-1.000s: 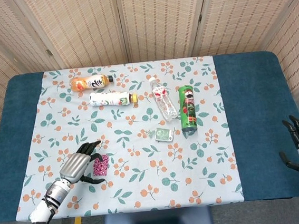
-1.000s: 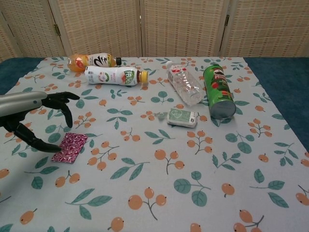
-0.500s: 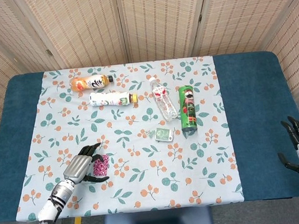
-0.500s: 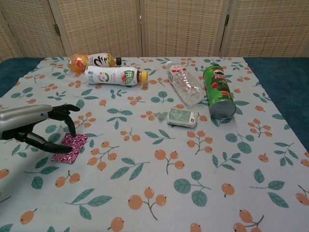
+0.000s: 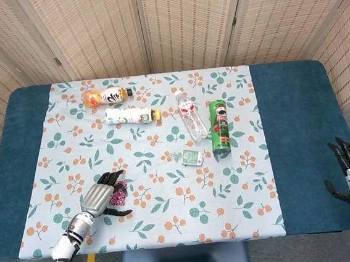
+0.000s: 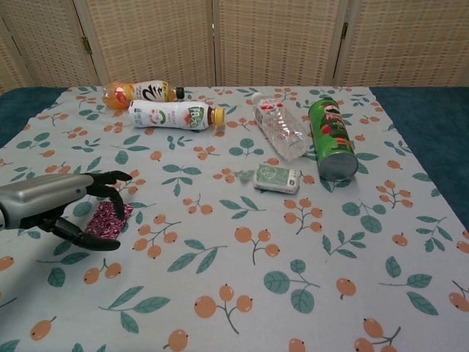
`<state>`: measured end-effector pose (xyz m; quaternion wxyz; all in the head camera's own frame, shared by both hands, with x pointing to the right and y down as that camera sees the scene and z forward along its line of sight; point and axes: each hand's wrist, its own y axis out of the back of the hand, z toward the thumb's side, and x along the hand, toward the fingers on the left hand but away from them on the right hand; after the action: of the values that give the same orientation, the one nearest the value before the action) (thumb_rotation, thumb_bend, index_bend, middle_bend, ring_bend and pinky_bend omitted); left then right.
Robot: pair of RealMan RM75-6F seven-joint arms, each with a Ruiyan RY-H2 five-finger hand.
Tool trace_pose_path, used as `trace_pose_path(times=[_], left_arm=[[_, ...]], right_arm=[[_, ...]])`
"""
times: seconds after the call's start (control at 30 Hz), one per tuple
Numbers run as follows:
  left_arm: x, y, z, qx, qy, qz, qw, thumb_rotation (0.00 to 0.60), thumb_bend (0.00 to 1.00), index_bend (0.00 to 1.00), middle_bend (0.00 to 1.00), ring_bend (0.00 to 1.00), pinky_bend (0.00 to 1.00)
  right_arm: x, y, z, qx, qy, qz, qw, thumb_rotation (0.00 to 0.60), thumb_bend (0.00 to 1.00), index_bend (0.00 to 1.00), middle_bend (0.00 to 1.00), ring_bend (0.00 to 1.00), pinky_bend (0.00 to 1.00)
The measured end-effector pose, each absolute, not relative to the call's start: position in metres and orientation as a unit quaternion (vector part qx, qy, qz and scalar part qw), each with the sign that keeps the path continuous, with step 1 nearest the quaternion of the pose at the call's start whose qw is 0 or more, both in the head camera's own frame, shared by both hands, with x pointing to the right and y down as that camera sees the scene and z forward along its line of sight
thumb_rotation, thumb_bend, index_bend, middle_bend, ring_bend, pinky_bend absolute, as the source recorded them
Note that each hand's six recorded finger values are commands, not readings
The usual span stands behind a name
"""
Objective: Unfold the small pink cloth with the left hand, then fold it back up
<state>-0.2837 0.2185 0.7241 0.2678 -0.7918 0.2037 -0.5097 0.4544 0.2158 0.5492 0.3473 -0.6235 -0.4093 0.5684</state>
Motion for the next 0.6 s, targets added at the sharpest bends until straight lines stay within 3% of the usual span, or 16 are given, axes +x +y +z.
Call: trace_pose_path(times=[0.6], left_arm=[[-0.2910,0.2258,0.7323,-0.785,0.199,-0.528,0.257,0.298,0.12,0.35,0.00,0.00,0.00]], right_arm=[[0.4527,0.2162,0.5482,-0.623,-0.412,0.567,0.348,0.600,0.37,0.00,0.00,0.00,0.00]])
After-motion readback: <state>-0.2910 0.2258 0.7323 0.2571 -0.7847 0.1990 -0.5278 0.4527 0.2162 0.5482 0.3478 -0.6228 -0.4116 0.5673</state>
